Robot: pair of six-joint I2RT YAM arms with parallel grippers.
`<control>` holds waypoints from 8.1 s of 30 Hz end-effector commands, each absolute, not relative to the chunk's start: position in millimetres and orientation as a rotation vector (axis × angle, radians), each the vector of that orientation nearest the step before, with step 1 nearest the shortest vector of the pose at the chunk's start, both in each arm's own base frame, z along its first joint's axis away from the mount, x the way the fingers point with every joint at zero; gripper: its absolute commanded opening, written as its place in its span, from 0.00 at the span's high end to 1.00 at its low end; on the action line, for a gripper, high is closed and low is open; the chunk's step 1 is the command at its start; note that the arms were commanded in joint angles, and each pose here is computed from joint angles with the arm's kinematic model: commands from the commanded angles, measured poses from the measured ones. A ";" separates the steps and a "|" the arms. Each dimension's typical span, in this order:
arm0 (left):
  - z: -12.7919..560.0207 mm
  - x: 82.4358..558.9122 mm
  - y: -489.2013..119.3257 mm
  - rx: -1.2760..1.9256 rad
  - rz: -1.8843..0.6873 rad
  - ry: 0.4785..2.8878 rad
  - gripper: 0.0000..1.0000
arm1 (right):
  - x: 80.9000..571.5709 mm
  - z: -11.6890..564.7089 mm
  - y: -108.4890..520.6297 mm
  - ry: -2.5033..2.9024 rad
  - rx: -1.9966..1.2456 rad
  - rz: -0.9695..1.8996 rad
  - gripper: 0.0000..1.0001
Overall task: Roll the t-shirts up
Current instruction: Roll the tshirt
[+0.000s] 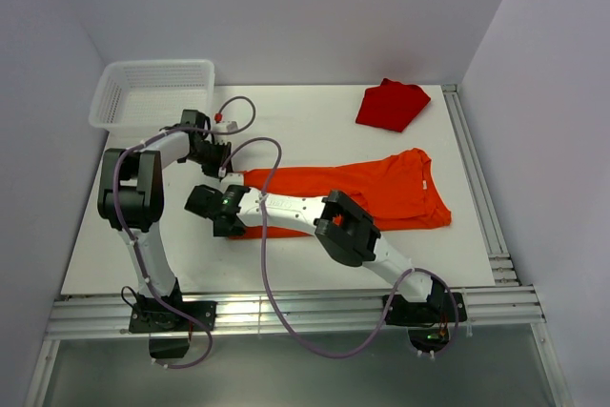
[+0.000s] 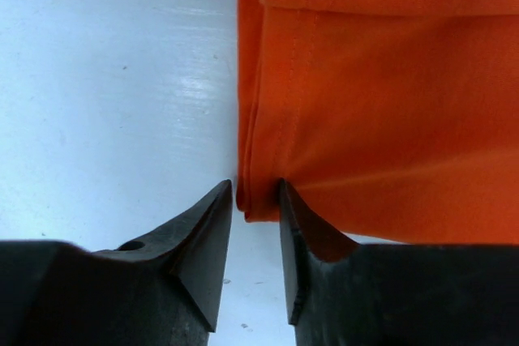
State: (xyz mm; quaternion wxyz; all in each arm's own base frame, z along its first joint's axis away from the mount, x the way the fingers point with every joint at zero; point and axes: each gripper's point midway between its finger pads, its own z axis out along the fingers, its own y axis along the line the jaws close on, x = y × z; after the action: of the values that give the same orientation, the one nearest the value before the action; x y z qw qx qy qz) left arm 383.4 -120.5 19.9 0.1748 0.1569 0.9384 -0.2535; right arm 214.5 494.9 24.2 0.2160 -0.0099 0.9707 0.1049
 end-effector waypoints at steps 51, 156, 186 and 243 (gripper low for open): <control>70.2 405.7 -114.7 0.582 -0.077 2.602 1.00 | 231.4 98.4 489.1 2.569 0.000 0.563 0.98; 57.6 385.6 -185.7 0.740 -0.524 2.606 0.82 | 260.7 80.4 427.9 2.499 0.247 0.535 0.66; 23.5 402.0 -171.3 0.690 -0.358 2.662 0.81 | 217.6 25.0 414.9 2.618 0.267 0.443 0.95; 12.8 379.0 -152.3 0.451 -0.810 2.714 0.96 | 211.1 10.0 437.8 2.659 0.026 0.113 0.53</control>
State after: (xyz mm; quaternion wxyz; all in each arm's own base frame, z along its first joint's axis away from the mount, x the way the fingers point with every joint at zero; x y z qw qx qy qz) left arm 380.6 -152.4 20.8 0.1411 0.1570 0.9335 -0.2898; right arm 222.8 445.6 24.3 0.2570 0.0178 0.9634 0.0738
